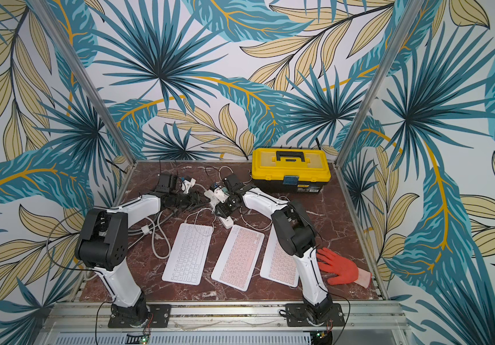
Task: Unplug the wireless keyboard
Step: Adjust the plug at the socket, then remove the power cord from the plug.
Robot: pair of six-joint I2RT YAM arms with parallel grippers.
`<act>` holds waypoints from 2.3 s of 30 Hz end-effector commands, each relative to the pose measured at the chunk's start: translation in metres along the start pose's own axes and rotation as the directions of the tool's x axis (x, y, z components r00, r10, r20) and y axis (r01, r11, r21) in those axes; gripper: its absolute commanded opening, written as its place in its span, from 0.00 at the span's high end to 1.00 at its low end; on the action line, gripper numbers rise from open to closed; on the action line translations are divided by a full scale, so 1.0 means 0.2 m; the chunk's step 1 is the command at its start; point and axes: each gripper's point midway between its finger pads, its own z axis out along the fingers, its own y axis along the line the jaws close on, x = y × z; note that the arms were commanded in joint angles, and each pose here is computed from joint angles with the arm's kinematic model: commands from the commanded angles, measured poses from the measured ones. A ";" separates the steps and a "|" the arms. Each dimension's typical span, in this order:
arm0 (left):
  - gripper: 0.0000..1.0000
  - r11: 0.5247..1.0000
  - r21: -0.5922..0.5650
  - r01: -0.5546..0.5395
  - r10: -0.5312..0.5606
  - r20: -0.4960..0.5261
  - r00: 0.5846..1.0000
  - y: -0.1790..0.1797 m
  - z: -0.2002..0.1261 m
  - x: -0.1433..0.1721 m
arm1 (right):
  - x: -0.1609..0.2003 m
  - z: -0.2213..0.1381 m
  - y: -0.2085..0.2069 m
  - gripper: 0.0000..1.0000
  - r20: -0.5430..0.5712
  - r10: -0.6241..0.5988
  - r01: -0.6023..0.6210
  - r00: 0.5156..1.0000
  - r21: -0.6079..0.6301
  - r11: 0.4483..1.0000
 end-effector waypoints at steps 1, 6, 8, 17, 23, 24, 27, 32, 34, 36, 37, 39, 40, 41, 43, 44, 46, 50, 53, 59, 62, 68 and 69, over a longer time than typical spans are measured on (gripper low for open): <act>0.56 1.000 -0.018 0.016 -0.016 -0.004 1.000 0.05 0.01 0.01 | 0.01 0.00 0.03 0.62 -0.011 0.037 -0.037 0.999 -0.049 0.998; 0.56 1.000 -0.022 0.012 -0.012 -0.003 1.000 0.06 0.01 0.02 | 0.02 0.02 0.04 0.76 -0.022 0.053 -0.054 0.998 -0.071 0.996; 0.56 1.000 -0.022 0.009 -0.009 -0.001 1.000 0.06 0.01 0.02 | 0.01 0.01 0.04 0.83 -0.019 0.054 -0.055 0.998 -0.069 0.996; 0.54 0.993 0.052 -0.102 0.102 0.005 0.995 -0.07 -0.04 -0.02 | -0.14 -0.20 0.07 0.88 0.123 0.062 -0.048 0.990 -0.109 0.993; 0.51 0.961 0.119 -0.249 0.244 0.049 0.968 -0.25 -0.12 -0.08 | -0.28 -0.39 0.07 0.88 0.254 0.094 -0.047 0.963 -0.185 0.982; 0.50 0.953 0.129 -0.273 0.268 0.060 0.962 -0.29 -0.13 -0.10 | -0.30 -0.41 0.07 0.88 0.276 0.098 -0.043 0.956 -0.199 0.979; 0.48 0.930 0.156 -0.332 0.321 0.089 0.943 -0.38 -0.16 -0.15 | -0.37 -0.47 0.10 0.88 0.324 0.117 -0.034 0.939 -0.252 0.967; 0.45 0.884 0.251 -0.395 0.379 0.111 0.919 -0.55 -0.21 -0.20 | -0.47 -0.55 0.14 0.88 0.399 0.136 0.002 0.907 -0.327 0.945; 0.44 0.866 0.275 -0.417 0.398 0.126 0.909 -0.61 -0.24 -0.21 | -0.49 -0.57 0.15 0.88 0.411 0.152 0.003 0.899 -0.352 0.936; 0.42 0.850 0.302 -0.431 0.408 0.139 0.902 -0.65 -0.26 -0.23 | -0.51 -0.59 0.17 0.88 0.420 0.169 0.005 0.891 -0.382 0.924; 0.42 0.844 0.316 -0.434 0.411 0.139 0.901 -0.67 -0.27 -0.23 | -0.51 -0.59 0.17 0.88 0.425 0.176 0.006 0.888 -0.394 0.919; 0.40 0.839 0.345 -0.420 0.402 0.125 0.907 -0.70 -0.27 -0.24 | -0.53 -0.61 0.18 0.88 0.440 0.196 0.005 0.877 -0.415 0.910; 0.40 0.841 0.356 -0.407 0.394 0.114 0.912 -0.70 -0.27 -0.24 | -0.55 -0.62 0.17 0.88 0.448 0.209 0.003 0.869 -0.427 0.904; 0.39 0.843 0.361 -0.398 0.387 0.108 0.916 -0.70 -0.26 -0.24 | -0.56 -0.63 0.18 0.88 0.458 0.227 0.001 0.859 -0.445 0.895; 0.39 0.845 0.362 -0.393 0.382 0.103 0.918 -0.69 -0.26 -0.24 | -0.59 -0.66 0.17 0.88 0.473 0.265 -0.003 0.840 -0.484 0.875; 0.39 0.845 0.364 -0.392 0.382 0.101 0.919 -0.69 -0.25 -0.24 | -0.60 -0.67 0.16 0.88 0.473 0.289 -0.012 0.832 -0.505 0.863; 0.39 0.840 0.378 -0.389 0.383 0.094 0.919 -0.70 -0.26 -0.22 | -0.61 -0.68 0.15 0.88 0.480 0.316 -0.013 0.819 -0.534 0.845; 0.39 0.832 0.403 -0.381 0.384 0.078 0.920 -0.71 -0.28 -0.19 | -0.62 -0.71 0.12 0.88 0.488 0.358 -0.013 0.796 -0.577 0.817; 0.41 0.827 0.421 -0.372 0.384 0.061 0.921 -0.71 -0.28 -0.15 | -0.62 -0.71 0.12 0.88 0.482 0.366 -0.004 0.796 -0.600 0.800; 0.52 0.823 0.429 -0.372 0.387 0.056 0.921 -0.71 -0.29 -0.13 | -0.61 -0.68 0.14 0.88 0.454 0.368 0.004 0.811 -0.635 0.773; 0.63 0.821 0.435 -0.370 0.386 0.055 0.921 -0.73 -0.30 -0.13 | -0.59 -0.66 0.14 0.88 0.438 0.370 -0.001 0.819 -0.645 0.764; 0.69 0.815 0.444 -0.374 0.390 0.057 0.919 -0.75 -0.31 -0.13 | -0.57 -0.63 0.13 0.88 0.420 0.383 -0.016 0.823 -0.656 0.754; 0.70 0.814 0.445 -0.373 0.390 0.056 0.919 -0.75 -0.31 -0.13 | -0.57 -0.63 0.13 0.88 0.419 0.387 -0.019 0.821 -0.659 0.752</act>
